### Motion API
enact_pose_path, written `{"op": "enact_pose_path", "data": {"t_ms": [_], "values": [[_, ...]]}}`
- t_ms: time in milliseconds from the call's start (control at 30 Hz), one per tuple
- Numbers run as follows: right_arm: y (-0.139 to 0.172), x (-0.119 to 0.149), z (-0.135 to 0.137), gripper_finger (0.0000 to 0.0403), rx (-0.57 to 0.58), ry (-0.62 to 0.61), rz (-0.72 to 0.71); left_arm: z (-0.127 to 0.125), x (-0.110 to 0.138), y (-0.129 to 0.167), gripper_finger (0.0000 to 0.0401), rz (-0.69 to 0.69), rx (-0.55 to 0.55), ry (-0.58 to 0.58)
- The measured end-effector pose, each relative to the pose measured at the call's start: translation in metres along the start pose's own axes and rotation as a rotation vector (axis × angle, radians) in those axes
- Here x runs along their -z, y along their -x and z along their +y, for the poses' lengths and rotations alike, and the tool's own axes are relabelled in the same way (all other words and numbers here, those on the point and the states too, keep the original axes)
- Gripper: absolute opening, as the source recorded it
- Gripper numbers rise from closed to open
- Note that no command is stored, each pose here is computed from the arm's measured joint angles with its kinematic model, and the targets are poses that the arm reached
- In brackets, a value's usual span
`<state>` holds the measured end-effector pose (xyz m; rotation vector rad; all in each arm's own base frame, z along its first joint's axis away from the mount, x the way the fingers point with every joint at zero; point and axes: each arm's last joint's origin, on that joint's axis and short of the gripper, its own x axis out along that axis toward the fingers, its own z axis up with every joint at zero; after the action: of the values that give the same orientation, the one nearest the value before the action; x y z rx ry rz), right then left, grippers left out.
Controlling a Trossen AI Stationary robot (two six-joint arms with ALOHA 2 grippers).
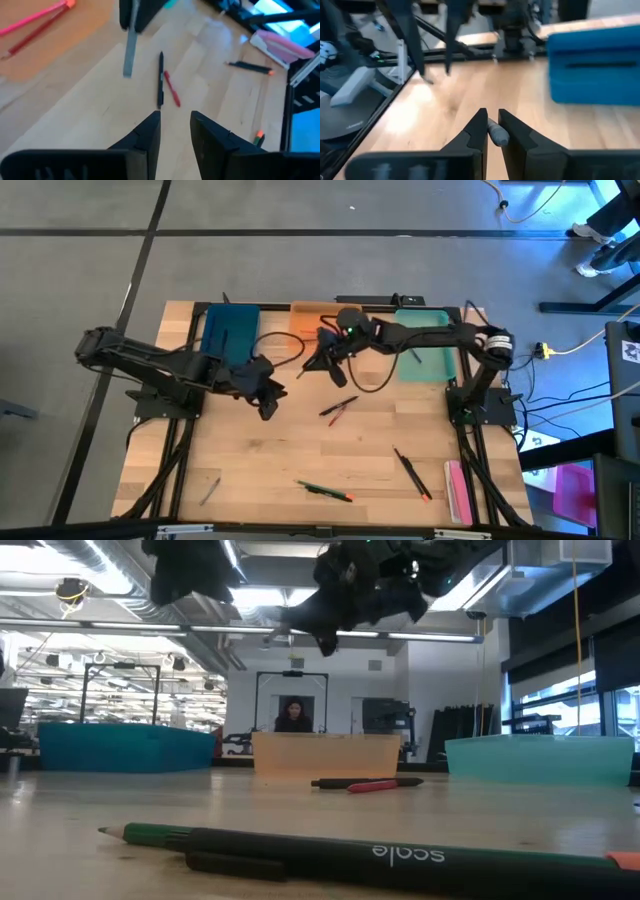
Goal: Sort crayons/erasers/pens/pencils in bins
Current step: Put the gray crayon into the blue bin
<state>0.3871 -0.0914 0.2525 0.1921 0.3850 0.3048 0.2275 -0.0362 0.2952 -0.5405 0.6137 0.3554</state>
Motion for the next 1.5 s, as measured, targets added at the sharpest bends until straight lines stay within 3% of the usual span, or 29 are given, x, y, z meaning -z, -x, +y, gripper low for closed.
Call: {"op": "enact_pose_path", "data": {"t_ms": [400, 667, 867, 1033, 1267, 1500], "values": [[0.091, -0.01, 0.011, 0.004, 0.444, -0.185, 0.247, 0.002, -0.003, 0.009, 0.0097, -0.065, -0.022, -0.019], [0.147, 0.009, 0.013, 0.004, 0.795, -0.48, 0.471, 0.002, -0.004, 0.009, 0.0097, -0.095, -0.049, -0.042], [0.177, 0.029, 0.005, 0.0043, 0.973, -0.661, 0.667, 0.004, -0.006, 0.009, 0.0097, -0.1, -0.057, -0.05], [0.194, 0.04, -0.004, 0.0044, 1.002, -0.783, 0.708, 0.004, -0.006, 0.009, 0.0097, -0.111, -0.071, -0.063], [0.203, 0.081, -0.017, 0.0045, 0.936, -0.922, 0.751, 0.0, -0.01, 0.009, 0.0097, -0.159, -0.051, -0.142], [0.203, 0.117, -0.021, 0.0045, 0.942, -0.976, 0.777, 0.0, -0.017, 0.009, 0.0097, -0.206, -0.042, -0.167]]}}
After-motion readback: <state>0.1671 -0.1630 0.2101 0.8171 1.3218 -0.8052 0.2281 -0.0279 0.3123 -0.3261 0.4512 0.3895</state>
